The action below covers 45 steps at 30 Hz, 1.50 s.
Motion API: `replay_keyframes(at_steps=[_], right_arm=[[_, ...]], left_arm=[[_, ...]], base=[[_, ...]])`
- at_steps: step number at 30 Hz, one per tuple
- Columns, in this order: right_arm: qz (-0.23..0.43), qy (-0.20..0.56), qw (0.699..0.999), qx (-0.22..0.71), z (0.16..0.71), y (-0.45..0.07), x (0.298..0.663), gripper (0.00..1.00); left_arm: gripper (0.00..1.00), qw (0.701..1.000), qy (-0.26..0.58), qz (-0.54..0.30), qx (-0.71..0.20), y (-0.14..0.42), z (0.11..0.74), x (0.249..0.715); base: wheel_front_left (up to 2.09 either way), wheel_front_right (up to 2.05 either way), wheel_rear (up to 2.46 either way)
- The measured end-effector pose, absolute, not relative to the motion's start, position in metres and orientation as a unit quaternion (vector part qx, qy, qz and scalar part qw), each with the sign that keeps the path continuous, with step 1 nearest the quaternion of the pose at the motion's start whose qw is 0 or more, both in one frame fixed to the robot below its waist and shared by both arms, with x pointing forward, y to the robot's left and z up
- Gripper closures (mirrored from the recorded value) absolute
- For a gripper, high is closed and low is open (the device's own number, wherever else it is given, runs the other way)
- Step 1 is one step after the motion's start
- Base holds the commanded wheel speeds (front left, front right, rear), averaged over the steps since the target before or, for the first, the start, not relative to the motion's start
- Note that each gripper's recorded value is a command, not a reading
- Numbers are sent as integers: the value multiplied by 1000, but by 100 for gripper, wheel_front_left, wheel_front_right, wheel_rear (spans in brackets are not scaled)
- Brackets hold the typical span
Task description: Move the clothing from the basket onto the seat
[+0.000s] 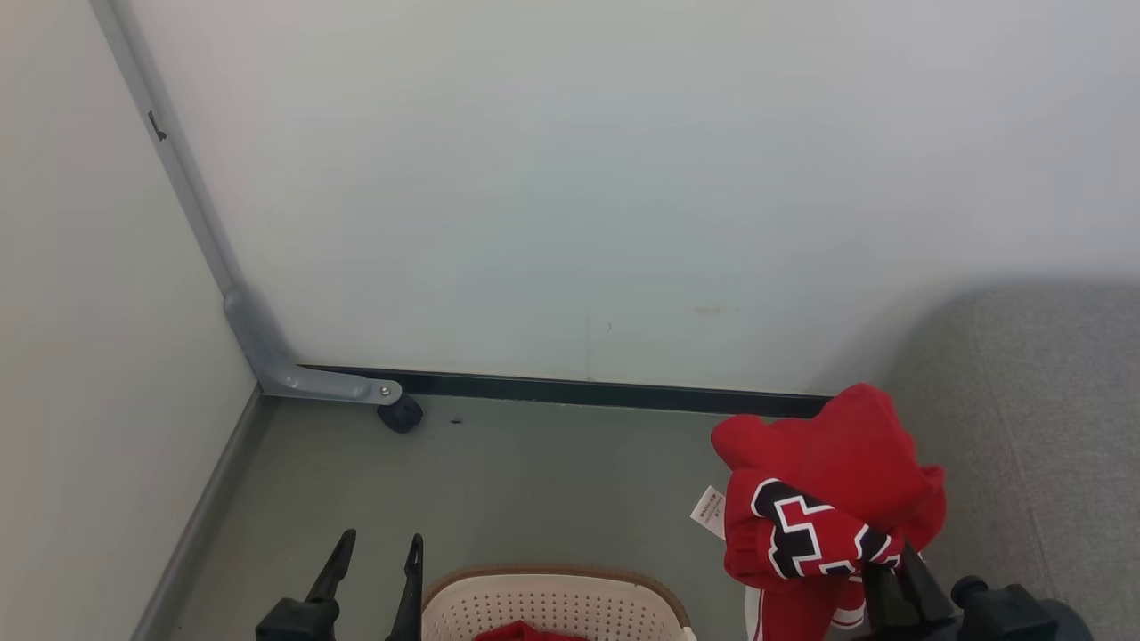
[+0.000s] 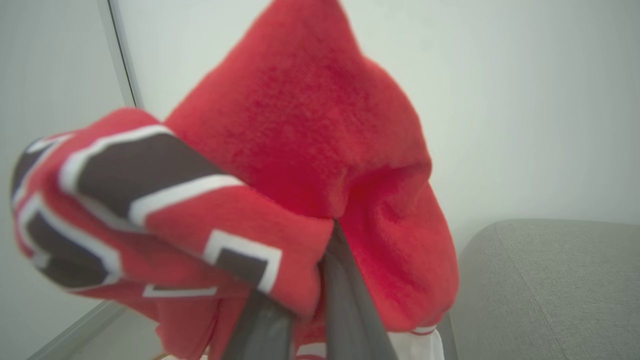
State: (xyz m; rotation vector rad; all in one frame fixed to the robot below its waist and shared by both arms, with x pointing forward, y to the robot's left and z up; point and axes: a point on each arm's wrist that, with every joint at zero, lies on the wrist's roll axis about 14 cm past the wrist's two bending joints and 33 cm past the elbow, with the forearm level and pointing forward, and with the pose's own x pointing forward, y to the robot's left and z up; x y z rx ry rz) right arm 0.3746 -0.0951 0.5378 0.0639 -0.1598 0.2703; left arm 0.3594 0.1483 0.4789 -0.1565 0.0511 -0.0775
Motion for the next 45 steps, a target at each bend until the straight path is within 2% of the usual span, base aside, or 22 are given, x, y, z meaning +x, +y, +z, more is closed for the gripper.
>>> replay_keyframes(at_steps=[10, 20, 45], right_arm=[[109, -84, 990, 32, 540, -110, 371, 100], [50, -89, 994, 25, 542, -149, 363, 100], [-145, -90, 985, -22, 546, -269, 305, 100]], left_arm=[[0, 996, 21, -50, -76, 141, 481, 364], [0, 990, 10, -120, -69, 103, 488, 378], [0, 952, 13, -292, -92, -19, 489, 399]], base=[[0, 0, 0], [0, 0, 0], [0, 0, 0]])
